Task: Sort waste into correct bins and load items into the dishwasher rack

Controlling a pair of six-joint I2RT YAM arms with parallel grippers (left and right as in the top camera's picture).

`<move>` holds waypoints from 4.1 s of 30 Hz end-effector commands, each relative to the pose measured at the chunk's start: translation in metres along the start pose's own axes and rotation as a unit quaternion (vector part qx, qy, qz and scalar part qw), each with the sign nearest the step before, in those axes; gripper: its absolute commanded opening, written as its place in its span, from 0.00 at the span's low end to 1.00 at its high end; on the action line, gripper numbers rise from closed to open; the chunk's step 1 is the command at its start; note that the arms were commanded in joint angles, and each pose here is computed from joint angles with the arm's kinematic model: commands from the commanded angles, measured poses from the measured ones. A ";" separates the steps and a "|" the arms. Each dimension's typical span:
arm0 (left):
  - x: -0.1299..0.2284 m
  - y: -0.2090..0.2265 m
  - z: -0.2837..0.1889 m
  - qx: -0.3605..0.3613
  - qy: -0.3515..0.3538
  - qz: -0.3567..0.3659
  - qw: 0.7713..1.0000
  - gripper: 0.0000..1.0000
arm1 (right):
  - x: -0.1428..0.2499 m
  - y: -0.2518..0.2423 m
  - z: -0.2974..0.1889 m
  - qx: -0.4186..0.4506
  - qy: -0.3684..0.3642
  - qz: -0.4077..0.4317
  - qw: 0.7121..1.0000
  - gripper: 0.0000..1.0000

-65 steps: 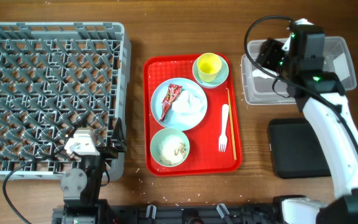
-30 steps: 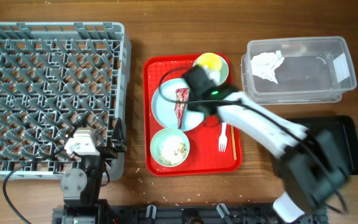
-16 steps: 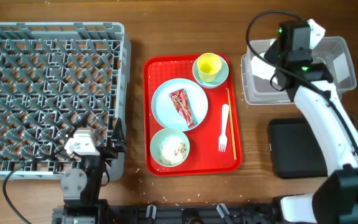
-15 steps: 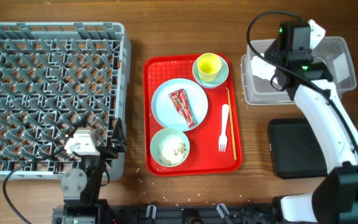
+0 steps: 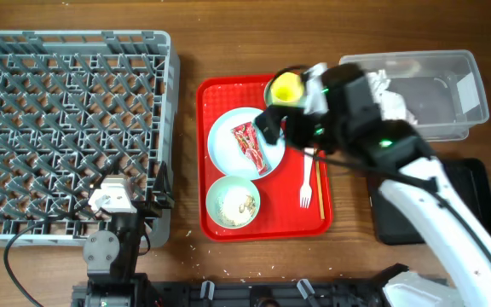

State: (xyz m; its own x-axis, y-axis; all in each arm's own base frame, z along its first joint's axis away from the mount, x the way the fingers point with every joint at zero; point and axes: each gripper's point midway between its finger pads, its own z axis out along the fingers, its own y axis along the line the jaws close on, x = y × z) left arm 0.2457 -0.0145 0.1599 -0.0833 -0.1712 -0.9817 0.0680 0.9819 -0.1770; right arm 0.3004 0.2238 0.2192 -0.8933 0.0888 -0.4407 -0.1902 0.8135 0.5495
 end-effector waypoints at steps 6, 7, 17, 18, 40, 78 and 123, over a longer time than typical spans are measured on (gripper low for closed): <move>0.002 0.003 0.000 -0.006 0.000 0.011 1.000 1.00 | 0.041 -0.059 0.145 0.179 0.043 -0.083 0.979 0.97; 0.002 0.003 0.000 -0.007 0.000 0.011 1.000 1.00 | 0.044 -0.072 0.157 0.199 0.045 -0.082 0.976 0.97; 0.002 0.003 0.000 -0.007 0.000 0.011 1.000 1.00 | 0.075 -0.100 0.193 0.228 0.096 -0.110 0.963 0.79; 0.002 0.003 0.000 -0.007 0.000 0.011 1.000 1.00 | 0.080 -0.102 0.194 0.234 0.101 -0.101 0.962 0.75; 0.002 0.003 0.000 -0.007 0.000 0.011 1.000 1.00 | -0.109 -0.187 -0.050 0.308 -0.147 0.134 0.930 0.04; 0.002 0.003 0.000 -0.007 0.000 0.011 1.000 1.00 | 0.026 -0.179 -0.201 0.337 -0.088 0.267 0.899 1.00; -0.021 -0.152 0.050 0.030 0.531 -0.069 0.844 0.99 | 0.025 -0.179 -0.200 0.337 -0.088 0.268 0.898 1.00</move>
State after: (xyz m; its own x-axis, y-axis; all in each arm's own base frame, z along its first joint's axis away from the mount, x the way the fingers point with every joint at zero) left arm 0.2762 -0.1652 0.2303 -0.9455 -0.0851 -0.3144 0.1102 0.8248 -0.5546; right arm 0.2308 -0.0313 0.2509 -0.7038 0.6059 -0.3707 0.5778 0.7919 0.1974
